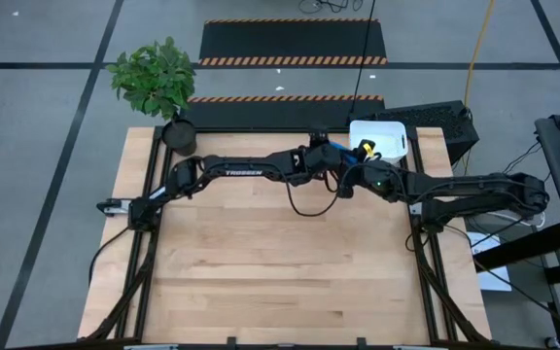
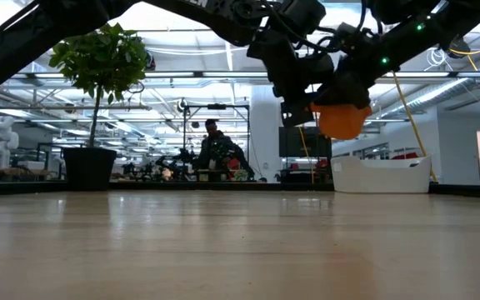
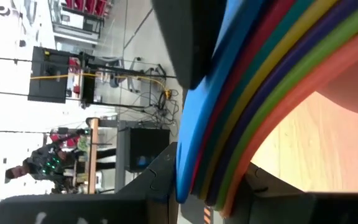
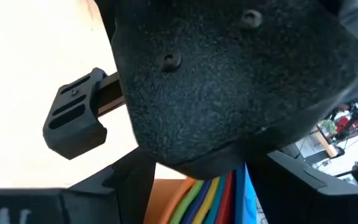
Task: Nest measuring cups in basket
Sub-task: Put the stacked measuring cups into the white bin
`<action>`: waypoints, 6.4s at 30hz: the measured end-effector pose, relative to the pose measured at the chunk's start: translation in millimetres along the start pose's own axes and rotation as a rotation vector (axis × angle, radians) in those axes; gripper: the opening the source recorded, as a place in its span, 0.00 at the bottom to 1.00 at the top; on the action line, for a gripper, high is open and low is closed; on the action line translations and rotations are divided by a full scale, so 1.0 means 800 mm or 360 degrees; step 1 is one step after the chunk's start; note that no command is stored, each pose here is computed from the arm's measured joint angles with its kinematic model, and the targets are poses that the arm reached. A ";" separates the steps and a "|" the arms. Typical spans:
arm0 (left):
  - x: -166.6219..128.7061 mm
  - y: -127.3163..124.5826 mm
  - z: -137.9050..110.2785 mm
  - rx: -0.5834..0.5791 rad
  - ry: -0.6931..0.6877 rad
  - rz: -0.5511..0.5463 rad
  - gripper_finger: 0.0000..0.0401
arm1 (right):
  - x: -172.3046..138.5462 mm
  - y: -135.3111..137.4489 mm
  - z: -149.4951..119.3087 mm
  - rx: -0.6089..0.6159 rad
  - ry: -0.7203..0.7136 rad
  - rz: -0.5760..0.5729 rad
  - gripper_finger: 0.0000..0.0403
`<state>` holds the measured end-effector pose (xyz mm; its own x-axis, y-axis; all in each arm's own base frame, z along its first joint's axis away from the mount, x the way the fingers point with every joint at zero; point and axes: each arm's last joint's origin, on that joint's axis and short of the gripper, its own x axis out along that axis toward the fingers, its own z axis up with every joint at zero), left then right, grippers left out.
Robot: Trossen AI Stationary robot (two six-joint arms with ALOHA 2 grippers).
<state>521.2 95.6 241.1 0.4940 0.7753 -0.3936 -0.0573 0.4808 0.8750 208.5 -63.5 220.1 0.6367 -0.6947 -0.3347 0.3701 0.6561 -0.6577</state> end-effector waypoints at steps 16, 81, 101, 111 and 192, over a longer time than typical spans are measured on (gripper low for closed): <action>-0.013 -0.004 0.011 0.0008 -0.0021 0.0052 0.18 | 0.000 -0.003 -0.005 -0.0117 0.0132 -0.0152 0.32; -0.022 0.000 0.016 -0.0033 -0.0112 -0.0002 0.01 | 0.000 -0.002 -0.007 -0.0084 0.0154 -0.0137 0.18; -0.016 0.000 0.007 -0.0196 -0.0014 -0.0020 0.47 | 0.001 0.000 -0.009 -0.0077 0.0172 -0.0115 0.12; -0.027 0.024 -0.016 -0.0262 0.0104 -0.0155 0.61 | 0.000 0.000 -0.013 -0.0104 0.0207 -0.0111 0.12; -0.046 -0.006 -0.007 -0.0121 -0.0726 -0.0382 0.47 | -0.052 -0.019 -0.014 -0.0021 -0.0163 0.0462 0.12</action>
<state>498.6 66.9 250.1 0.8278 0.3905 -0.4028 0.0492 0.6647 0.7455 169.3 -47.8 236.6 0.7795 -0.4452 -0.4406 0.1546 0.8184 -0.5534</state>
